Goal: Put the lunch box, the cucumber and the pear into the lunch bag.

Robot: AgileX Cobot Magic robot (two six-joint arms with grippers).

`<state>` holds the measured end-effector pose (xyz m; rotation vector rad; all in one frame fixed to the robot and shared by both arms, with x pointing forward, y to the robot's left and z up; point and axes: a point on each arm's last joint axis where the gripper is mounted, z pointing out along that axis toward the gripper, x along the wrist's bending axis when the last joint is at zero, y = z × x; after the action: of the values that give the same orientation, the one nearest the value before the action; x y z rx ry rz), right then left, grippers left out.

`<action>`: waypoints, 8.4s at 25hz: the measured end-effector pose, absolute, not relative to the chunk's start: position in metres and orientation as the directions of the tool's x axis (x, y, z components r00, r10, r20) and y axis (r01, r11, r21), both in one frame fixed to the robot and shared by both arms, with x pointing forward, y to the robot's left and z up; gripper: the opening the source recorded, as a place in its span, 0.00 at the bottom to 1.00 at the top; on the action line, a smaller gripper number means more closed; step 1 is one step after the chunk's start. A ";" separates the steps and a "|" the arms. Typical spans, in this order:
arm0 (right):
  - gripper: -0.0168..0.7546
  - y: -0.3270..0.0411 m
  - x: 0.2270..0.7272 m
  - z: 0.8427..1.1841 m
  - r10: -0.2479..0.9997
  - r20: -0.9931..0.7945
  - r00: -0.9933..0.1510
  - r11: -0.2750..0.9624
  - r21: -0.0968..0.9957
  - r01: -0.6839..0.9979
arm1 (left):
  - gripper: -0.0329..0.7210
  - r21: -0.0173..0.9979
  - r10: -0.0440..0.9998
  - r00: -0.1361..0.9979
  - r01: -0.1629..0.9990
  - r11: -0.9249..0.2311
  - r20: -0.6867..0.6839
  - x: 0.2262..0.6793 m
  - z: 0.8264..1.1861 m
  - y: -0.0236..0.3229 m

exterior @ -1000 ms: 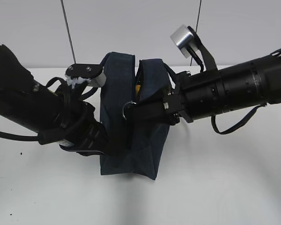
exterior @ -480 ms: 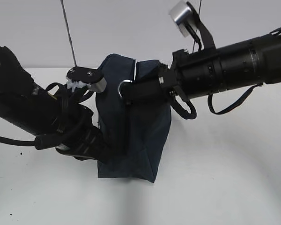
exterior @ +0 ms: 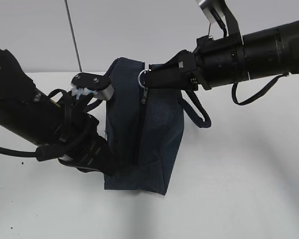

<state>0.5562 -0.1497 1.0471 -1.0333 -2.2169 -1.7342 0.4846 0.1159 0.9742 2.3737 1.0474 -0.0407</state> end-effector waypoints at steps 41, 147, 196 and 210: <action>0.03 -0.173 0.724 0.997 0.476 0.645 -0.598 -0.040 0.695 0.718 | 0.01 0.408 0.647 0.726 0.677 -0.613 -0.233 0.479 0.972 0.119; 0.03 -0.204 0.736 0.971 0.457 0.699 -0.550 -0.044 0.636 0.770 | 0.06 0.699 0.538 0.754 0.612 -0.368 -0.377 0.593 1.095 0.098; 0.51 -0.271 0.617 1.256 0.950 0.082 -0.300 0.124 0.786 0.605 | 0.51 0.707 0.906 0.423 0.631 -0.319 0.031 0.544 1.193 0.211; 0.51 -0.283 0.453 1.273 0.977 0.002 -0.213 0.133 0.773 0.620 | 0.51 0.672 0.958 0.287 0.711 -0.207 -0.008 0.467 1.234 0.239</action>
<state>0.4531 -0.2826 1.2732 -2.1682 -2.6897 -1.2764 0.4666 0.2388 1.2336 1.9925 1.4883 0.5655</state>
